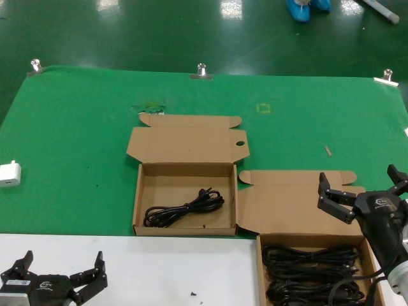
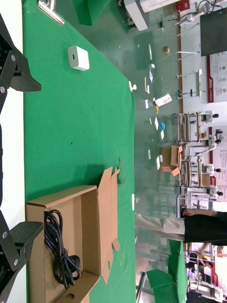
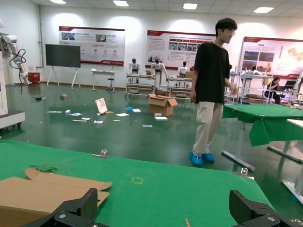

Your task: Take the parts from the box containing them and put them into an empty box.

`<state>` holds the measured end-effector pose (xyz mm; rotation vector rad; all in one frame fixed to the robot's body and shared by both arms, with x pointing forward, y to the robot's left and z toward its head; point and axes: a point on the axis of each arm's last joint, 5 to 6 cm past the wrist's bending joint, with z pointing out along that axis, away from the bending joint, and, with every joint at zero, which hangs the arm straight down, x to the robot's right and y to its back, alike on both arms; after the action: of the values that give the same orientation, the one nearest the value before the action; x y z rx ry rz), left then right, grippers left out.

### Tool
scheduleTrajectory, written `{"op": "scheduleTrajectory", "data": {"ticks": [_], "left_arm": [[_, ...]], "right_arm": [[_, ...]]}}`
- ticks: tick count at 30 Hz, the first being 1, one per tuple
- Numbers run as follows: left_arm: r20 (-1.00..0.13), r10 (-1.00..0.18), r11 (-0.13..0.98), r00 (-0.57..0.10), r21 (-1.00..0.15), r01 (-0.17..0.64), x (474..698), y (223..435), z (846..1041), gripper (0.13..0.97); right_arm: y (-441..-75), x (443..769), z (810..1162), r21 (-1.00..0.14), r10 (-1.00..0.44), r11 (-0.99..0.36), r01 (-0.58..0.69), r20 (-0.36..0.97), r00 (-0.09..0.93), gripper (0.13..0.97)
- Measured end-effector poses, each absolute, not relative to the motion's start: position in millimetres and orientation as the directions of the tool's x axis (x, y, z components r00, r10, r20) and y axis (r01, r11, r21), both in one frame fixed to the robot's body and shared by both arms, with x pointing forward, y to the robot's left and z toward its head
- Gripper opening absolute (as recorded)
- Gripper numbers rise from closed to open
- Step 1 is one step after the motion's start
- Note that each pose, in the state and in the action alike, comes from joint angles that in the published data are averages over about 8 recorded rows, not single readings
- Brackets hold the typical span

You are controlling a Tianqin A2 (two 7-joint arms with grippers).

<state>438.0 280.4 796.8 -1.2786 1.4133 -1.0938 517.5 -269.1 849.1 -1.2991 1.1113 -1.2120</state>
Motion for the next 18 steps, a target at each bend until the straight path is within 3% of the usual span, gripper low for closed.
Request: {"op": "scheduleTrajectory", "data": {"ticks": [18], "left_arm": [[-0.061, -0.997, 0.07, -0.049, -0.979, -0.19, 438.0, 280.4, 796.8, 0.966]], "right_arm": [[-269.1, 517.5, 849.1, -0.997, -0.994, -0.079, 0.007, 0.079, 0.076, 0.966]]}}
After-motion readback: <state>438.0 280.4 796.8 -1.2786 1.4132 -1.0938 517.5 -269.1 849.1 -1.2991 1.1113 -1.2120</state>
